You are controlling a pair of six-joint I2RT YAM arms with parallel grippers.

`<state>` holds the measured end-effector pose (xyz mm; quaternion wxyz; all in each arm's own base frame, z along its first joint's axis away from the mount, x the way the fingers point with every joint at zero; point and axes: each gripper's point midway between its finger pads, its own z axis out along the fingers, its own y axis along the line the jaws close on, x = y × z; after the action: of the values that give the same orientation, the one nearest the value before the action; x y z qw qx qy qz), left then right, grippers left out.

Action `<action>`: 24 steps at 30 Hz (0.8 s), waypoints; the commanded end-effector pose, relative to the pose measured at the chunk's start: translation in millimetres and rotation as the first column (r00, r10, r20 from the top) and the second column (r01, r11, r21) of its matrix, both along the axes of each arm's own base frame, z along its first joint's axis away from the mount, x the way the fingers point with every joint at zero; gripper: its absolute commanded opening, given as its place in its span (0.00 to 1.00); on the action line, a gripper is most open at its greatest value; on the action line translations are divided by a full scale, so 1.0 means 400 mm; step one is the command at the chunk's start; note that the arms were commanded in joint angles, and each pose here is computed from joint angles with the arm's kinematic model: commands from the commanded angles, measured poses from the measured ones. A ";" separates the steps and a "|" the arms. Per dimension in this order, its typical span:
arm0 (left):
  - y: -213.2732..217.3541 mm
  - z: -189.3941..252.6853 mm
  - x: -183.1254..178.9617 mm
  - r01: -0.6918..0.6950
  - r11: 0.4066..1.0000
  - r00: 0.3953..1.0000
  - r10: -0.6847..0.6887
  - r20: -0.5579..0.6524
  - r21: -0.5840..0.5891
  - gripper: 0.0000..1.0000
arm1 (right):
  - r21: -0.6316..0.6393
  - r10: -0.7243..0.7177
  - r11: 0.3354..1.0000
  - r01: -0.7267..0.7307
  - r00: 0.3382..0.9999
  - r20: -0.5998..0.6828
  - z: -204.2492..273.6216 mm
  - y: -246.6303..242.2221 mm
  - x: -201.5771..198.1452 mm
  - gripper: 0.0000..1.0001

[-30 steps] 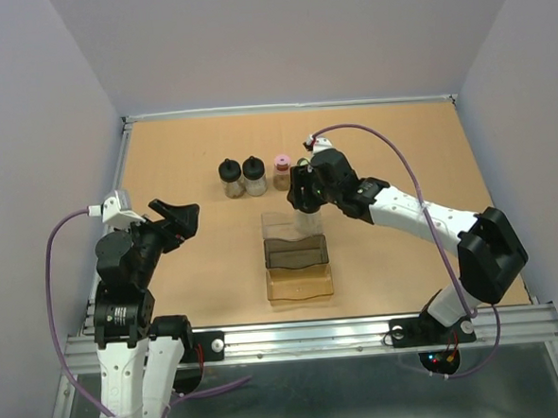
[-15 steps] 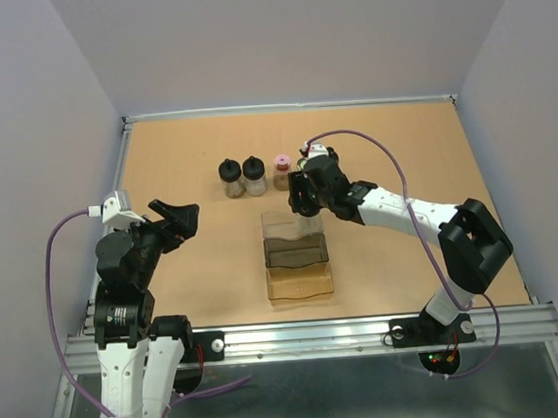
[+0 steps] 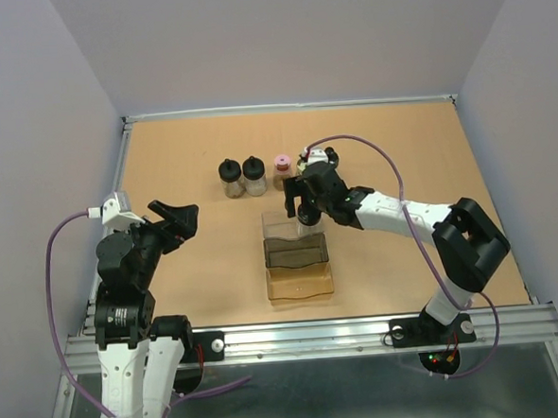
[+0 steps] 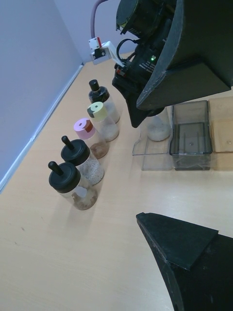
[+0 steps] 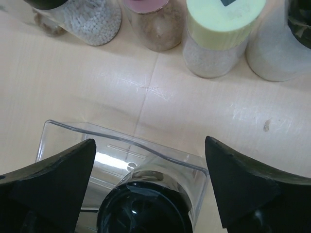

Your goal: Organize the condiment bottles

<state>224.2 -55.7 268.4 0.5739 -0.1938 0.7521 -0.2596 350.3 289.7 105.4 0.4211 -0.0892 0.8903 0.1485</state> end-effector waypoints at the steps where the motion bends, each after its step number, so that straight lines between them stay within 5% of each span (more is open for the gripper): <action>1: 0.000 0.017 0.006 -0.001 1.000 0.999 0.001 0.045 -0.001 0.98 | 0.062 -0.014 0.998 0.009 0.996 0.087 0.074 0.002 0.001 1.00; 13: -0.002 0.016 0.008 0.006 1.000 0.999 -0.006 0.041 0.004 0.98 | 0.022 -0.207 0.978 0.208 0.947 0.246 0.317 -0.146 0.009 1.00; 18: -0.004 0.019 0.011 0.013 1.000 0.999 -0.014 0.039 0.009 0.98 | -0.058 -0.283 0.950 0.305 0.927 0.246 0.310 -0.229 0.078 1.00; 24: -0.001 0.021 0.005 0.017 0.999 0.999 -0.019 0.034 0.039 0.99 | -0.063 -0.219 0.971 0.229 0.967 0.128 0.244 -0.273 0.167 1.00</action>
<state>225.5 -55.9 261.8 0.5678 -0.1933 0.7577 -0.2572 397.8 191.0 200.8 0.5036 0.0075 0.8629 0.0428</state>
